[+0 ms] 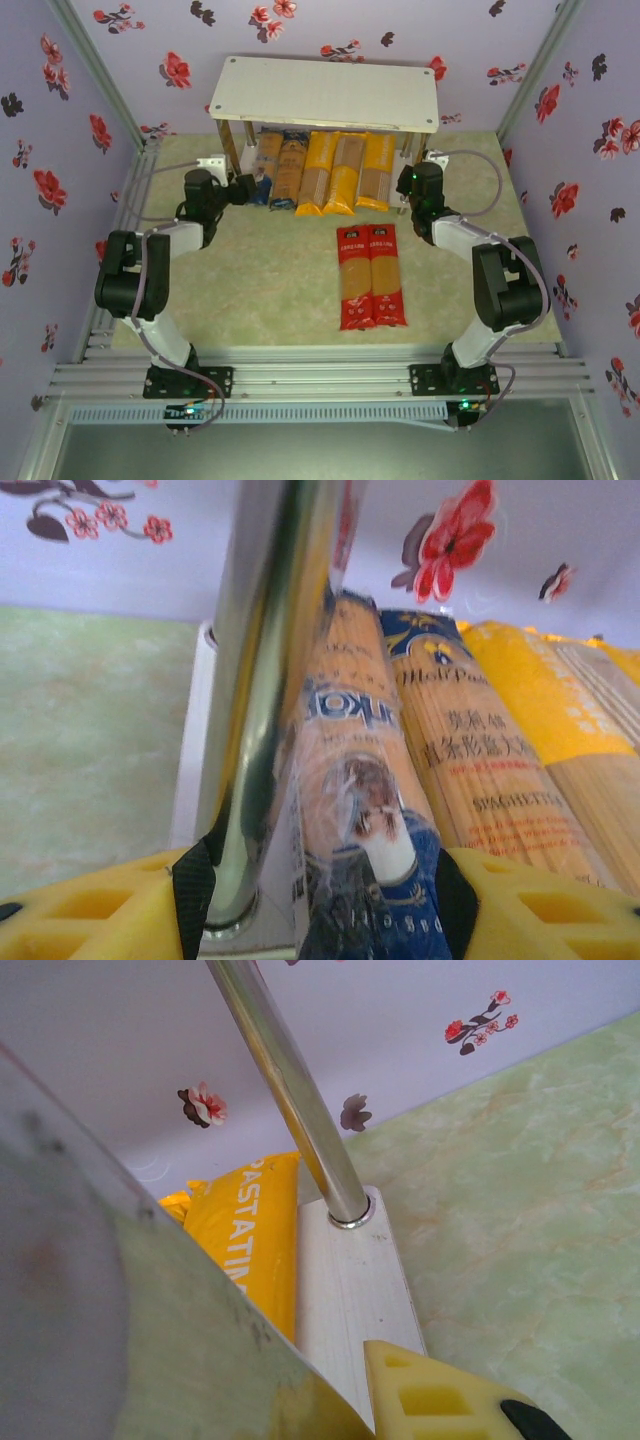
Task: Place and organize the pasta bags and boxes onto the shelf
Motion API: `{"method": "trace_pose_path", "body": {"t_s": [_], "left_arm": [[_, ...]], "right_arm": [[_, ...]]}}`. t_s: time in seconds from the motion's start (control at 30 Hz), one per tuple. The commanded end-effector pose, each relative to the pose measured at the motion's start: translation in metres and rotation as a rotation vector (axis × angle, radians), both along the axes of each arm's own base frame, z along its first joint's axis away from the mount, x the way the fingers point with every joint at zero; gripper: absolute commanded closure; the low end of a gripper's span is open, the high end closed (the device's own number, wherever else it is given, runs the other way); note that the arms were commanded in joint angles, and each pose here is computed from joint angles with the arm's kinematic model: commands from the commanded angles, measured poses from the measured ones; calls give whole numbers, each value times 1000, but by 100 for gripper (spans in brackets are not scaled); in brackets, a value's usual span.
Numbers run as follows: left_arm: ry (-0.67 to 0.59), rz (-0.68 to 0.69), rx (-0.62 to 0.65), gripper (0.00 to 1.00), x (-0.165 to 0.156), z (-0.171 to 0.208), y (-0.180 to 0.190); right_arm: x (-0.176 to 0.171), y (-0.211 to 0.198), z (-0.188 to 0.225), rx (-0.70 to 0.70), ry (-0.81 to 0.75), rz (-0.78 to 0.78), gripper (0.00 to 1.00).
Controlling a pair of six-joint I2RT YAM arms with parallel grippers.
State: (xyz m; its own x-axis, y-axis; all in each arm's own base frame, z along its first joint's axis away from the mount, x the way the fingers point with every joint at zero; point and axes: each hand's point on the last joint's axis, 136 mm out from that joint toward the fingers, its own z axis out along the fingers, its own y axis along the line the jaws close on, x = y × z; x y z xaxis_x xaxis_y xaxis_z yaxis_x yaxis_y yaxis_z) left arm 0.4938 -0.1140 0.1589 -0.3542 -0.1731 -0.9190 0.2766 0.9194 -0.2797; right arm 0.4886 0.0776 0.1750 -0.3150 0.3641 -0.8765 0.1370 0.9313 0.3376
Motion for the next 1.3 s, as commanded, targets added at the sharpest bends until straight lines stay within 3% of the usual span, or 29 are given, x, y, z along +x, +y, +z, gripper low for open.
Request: {"method": "trace_pose_path", "body": {"t_s": [0.0,0.23,0.57,0.6,0.73,0.8,1.1,1.27], "left_arm": [[-161,36,-51,37,9,39,12],[-208,48,-64,33,30,53,13],[-195,-19,-73,35,45,52,0],[-186,-23,-74,40,46,50,-1],[-153,-53,-81,87,46,44,-6],[-146,-56,-88,99,47,42,-7],[-120,-56,-90,100,41,38,-7],[-133,-47,-28,100,25,49,-10]], "right_arm": [[-8,-18,21,-20,-10,-46,100],[-6,-17,23,-29,-7,-42,100],[0,-14,24,-25,-6,-30,100],[0,-14,25,-26,-7,-29,100],[0,-13,23,-27,-3,-27,100],[0,-13,24,-24,-5,-26,100],[-3,-16,29,-36,-10,-31,100],[-6,-18,33,-38,-18,-31,100]]}}
